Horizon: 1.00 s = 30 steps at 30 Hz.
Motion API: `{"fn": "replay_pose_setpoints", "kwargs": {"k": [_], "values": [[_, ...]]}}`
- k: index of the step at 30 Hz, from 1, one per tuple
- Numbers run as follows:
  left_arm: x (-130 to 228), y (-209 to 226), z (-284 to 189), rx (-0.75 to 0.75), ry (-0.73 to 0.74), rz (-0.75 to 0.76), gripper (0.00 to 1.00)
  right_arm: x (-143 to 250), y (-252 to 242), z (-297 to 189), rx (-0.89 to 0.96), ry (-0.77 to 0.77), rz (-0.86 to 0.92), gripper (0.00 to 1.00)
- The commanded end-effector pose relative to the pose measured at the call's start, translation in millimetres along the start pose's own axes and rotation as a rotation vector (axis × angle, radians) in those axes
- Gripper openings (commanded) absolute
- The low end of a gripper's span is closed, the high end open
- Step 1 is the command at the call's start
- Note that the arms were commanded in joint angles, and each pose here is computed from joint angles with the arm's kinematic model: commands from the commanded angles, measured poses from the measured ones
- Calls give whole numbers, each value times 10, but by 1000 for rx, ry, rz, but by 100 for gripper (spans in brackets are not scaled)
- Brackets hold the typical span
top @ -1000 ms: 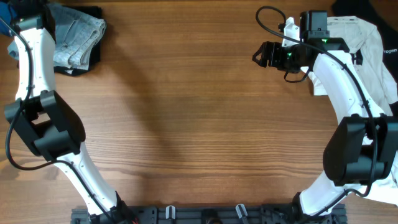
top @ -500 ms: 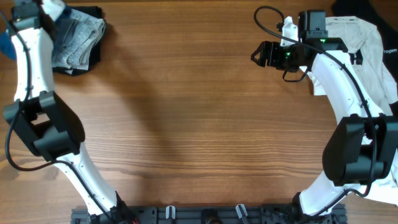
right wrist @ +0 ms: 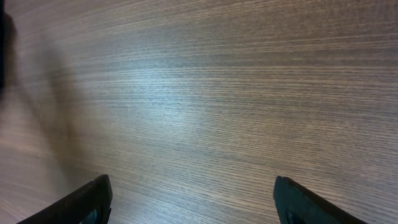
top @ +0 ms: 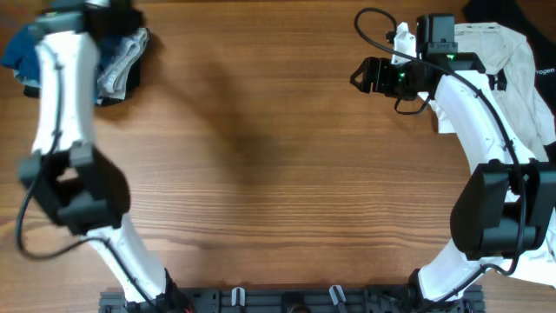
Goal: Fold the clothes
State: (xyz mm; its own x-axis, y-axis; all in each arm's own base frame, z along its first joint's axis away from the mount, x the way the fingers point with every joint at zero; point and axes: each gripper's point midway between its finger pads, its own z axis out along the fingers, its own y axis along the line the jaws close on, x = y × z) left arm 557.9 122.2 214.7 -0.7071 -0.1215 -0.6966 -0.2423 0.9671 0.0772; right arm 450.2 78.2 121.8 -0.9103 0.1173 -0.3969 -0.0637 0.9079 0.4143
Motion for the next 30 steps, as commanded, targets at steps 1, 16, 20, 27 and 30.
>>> {"fn": "replay_pose_setpoints", "kwargs": {"k": [1,16,20,27,30], "values": [[-314,973,-336,-100,-129,-305,100,-67,89,38,-20,-13,-40,84],[931,429,1475,-30,195,-208,100,-29,204,57,-3,-1,-81,92],[255,492,719,-38,49,-208,100,-369,462,-478,3,-104,-245,100],[-364,414,-1029,36,-120,-207,100,-533,1061,-1915,-6,-367,-373,100],[-365,413,-1047,36,-121,-206,100,-321,1138,-2137,-46,-352,-239,100]]}}
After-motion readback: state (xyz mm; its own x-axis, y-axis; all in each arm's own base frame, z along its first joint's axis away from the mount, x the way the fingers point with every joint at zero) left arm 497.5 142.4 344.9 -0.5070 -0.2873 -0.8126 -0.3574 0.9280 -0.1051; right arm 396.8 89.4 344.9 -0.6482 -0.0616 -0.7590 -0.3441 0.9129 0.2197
